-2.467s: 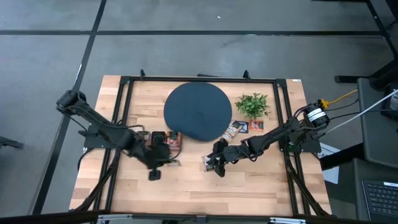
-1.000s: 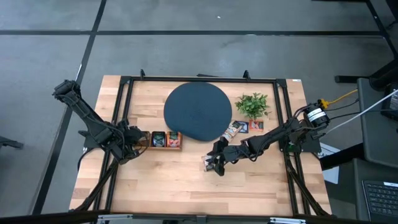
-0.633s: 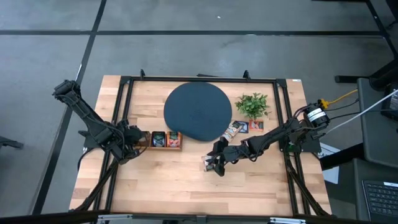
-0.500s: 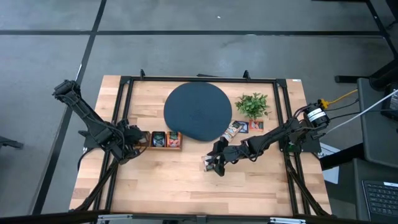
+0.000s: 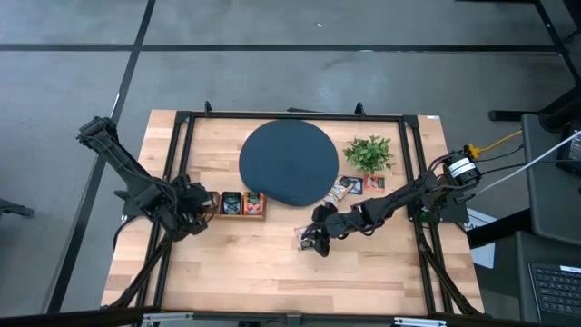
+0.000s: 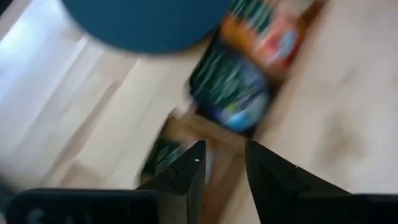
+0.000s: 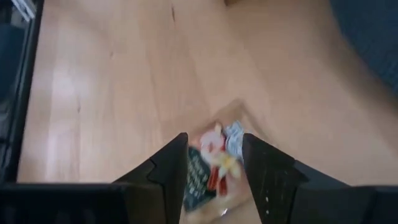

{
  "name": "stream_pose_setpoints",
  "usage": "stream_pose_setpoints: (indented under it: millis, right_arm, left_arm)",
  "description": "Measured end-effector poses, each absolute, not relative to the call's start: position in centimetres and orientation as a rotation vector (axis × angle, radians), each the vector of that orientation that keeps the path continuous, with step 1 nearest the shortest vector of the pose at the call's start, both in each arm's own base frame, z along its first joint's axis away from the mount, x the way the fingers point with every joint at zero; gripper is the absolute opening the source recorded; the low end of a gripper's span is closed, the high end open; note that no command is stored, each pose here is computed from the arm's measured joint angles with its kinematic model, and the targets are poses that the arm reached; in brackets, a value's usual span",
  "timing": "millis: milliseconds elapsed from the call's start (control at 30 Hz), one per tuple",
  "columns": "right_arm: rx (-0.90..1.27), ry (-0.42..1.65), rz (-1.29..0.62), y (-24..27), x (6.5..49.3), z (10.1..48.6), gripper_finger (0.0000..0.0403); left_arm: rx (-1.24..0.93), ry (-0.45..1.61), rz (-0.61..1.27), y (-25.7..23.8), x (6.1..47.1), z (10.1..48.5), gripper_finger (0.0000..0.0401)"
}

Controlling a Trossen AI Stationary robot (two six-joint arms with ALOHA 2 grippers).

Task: Pick & Place Tea
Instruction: Put the brown tea bag into the left section of the wooden organizer

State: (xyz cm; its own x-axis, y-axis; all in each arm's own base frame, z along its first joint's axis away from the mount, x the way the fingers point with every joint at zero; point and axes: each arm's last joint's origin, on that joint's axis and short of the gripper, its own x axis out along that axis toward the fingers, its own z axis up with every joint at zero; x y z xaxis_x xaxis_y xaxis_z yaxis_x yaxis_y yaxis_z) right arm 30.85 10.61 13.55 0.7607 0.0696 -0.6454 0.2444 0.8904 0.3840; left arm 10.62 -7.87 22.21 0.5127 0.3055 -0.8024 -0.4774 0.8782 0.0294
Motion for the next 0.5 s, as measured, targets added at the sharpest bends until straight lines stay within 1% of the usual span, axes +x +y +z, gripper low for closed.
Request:
stream_pose_setpoints:
  millis: [100,267,367,500]
  right_arm:
    - [0.515,0.755,-0.073,10.6,30.7,13.3,0.0154]
    - [0.549,0.805,-0.108,10.5,30.4,13.0,0.0154]
    - [0.571,0.833,-0.136,10.4,30.1,12.8,0.0154]
    - [0.592,0.837,-0.144,10.5,30.1,12.7,0.0154]
  left_arm:
    - [-0.246,0.799,0.39,-8.8,11.8,23.5,0.0104]
    - [-0.188,0.617,0.209,-10.7,14.6,24.7,0.0098]
    - [-0.152,0.549,0.19,-11.3,16.7,24.7,0.0094]
    - [-0.135,0.528,0.178,-11.6,20.2,23.4,0.0089]
